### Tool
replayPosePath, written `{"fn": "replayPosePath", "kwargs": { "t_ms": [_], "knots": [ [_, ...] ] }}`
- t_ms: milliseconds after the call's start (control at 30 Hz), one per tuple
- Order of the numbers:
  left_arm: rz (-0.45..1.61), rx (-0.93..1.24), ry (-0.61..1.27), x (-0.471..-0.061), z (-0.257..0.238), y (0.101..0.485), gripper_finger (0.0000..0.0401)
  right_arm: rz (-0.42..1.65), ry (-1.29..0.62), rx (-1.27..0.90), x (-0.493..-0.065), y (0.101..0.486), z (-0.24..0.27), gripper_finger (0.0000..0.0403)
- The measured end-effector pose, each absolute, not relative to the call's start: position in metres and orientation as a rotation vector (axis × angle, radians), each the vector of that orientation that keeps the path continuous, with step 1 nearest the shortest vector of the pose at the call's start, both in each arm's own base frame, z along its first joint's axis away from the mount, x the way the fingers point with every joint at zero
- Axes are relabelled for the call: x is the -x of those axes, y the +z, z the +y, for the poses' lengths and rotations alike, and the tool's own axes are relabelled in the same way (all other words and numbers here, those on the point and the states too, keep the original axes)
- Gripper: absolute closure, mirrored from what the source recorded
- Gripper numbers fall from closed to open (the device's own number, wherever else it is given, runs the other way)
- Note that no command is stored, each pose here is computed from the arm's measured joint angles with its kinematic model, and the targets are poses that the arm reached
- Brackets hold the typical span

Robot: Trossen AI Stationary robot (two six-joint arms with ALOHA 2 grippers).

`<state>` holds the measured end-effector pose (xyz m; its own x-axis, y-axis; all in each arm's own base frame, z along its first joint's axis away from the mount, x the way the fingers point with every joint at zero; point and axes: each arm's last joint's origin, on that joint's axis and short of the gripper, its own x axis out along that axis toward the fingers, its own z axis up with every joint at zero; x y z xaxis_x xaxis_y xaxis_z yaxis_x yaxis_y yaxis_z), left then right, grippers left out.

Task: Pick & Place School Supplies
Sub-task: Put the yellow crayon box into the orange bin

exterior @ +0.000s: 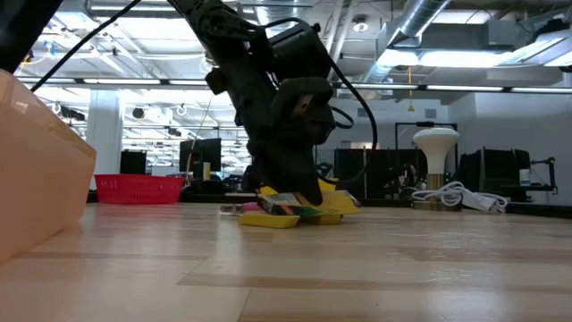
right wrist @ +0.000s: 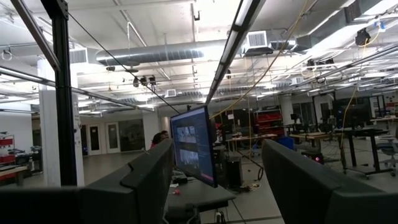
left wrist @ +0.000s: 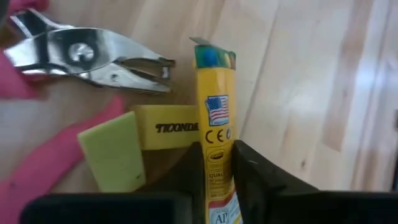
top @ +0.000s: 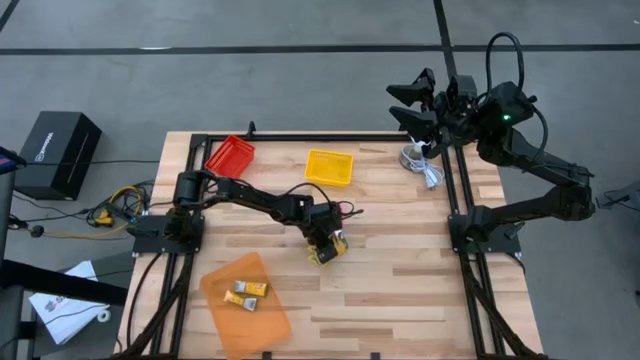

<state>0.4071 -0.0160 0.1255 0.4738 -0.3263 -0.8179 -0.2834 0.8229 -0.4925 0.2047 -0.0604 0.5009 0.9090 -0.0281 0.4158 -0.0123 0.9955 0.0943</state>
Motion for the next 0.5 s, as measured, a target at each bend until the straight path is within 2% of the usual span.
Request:
{"fn": "replayPosePath", "kwargs": {
  "t_ms": [133, 267, 500],
  "knots": [
    [1.087, 0.643, -0.054, -0.407, -0.015, 0.128, 0.0355, -0.43, -0.008, -0.096, -0.205, 0.501, -0.06, 0.0168],
    [1.073, 0.636, -0.059, -0.405, -0.011, 0.136, 0.038, -0.43, -0.009, -0.095, -0.205, 0.501, -0.061, 0.0168],
    [0.968, 0.61, -0.025, -0.401, -0.001, 0.171, 0.0386, -0.437, -0.01, -0.091, -0.204, 0.501, -0.061, 0.0168]
  ]
}}
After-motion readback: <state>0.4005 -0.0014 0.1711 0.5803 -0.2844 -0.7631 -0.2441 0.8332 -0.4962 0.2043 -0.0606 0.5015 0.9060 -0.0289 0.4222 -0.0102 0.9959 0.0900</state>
